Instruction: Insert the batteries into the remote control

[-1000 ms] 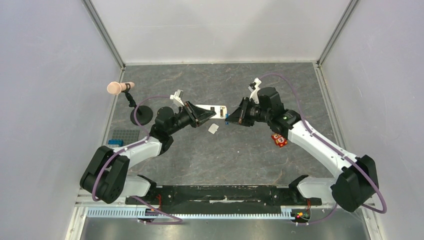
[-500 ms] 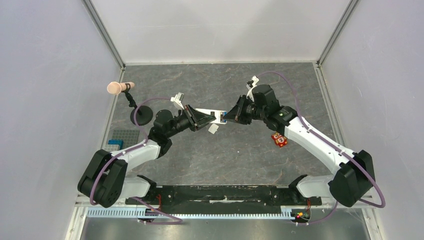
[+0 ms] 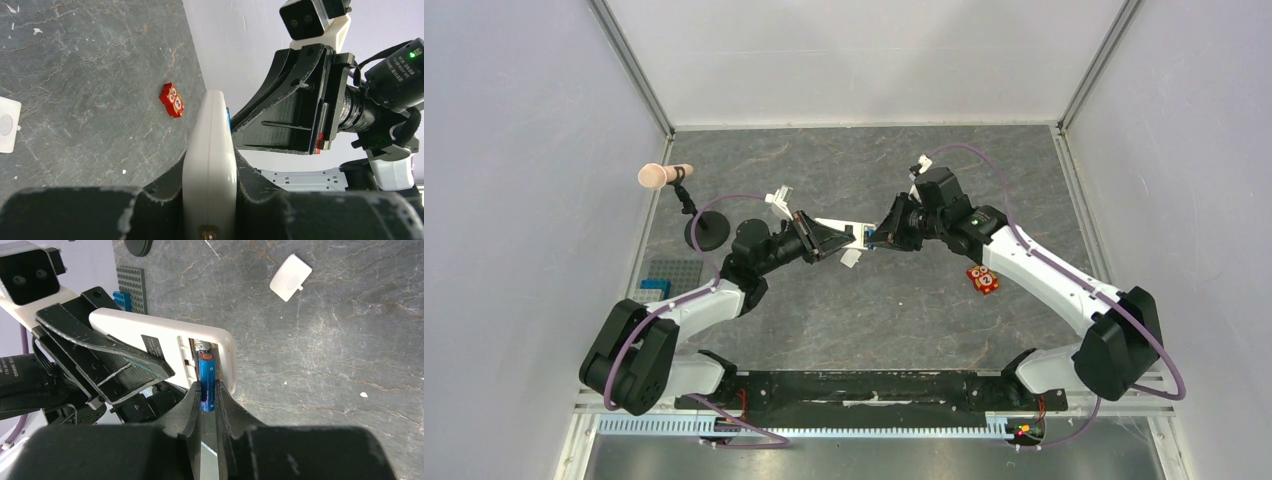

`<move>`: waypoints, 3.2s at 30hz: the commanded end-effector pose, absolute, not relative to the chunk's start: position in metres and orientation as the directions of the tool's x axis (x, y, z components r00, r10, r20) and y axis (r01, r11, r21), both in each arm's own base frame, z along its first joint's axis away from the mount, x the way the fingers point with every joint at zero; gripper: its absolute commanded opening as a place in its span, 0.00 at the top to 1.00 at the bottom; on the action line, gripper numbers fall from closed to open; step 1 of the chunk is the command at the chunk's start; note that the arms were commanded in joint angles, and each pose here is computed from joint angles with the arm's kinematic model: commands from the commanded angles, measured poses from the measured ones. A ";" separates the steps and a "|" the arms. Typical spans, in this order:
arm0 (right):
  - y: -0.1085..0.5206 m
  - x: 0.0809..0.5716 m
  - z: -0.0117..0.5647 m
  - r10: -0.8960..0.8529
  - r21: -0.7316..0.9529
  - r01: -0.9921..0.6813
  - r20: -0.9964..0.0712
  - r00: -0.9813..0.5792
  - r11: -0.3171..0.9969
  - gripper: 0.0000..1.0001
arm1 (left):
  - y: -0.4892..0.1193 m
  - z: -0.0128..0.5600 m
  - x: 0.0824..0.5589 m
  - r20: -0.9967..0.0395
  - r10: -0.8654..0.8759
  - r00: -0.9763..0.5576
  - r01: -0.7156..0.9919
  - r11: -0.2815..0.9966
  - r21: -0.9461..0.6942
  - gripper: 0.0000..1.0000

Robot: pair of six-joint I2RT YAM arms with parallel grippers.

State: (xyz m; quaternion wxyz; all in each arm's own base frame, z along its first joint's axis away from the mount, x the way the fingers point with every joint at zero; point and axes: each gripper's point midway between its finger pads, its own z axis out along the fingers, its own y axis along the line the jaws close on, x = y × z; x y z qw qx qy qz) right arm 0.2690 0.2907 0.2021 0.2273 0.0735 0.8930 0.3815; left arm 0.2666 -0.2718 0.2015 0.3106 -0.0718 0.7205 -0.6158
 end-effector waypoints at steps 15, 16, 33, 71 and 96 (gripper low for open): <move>0.292 0.264 0.180 0.313 0.681 0.074 -0.234 -0.921 0.728 0.80 | -0.277 0.217 0.260 -0.470 -0.426 -0.773 0.416 0.219 -0.883 0.98; 0.292 0.264 0.180 0.314 0.681 0.075 -0.234 -0.920 0.729 0.78 | -0.277 0.217 0.261 -0.469 -0.427 -0.773 0.416 0.218 -0.883 0.98; 0.276 0.277 0.191 0.362 0.666 0.086 -0.287 -0.887 0.741 0.64 | -0.278 0.209 0.268 -0.389 -0.449 -0.804 0.328 0.211 -0.921 0.98; 0.267 0.249 0.264 0.446 0.790 -0.423 -0.605 -0.660 0.444 0.27 | -0.273 0.239 0.265 0.064 -0.493 -0.868 -0.062 -0.020 -0.998 0.98; 0.277 0.262 0.254 0.480 0.825 -0.381 -0.557 -0.678 0.418 0.39 | -0.269 0.251 0.262 0.092 -0.509 -0.856 -0.073 -0.058 -0.996 0.98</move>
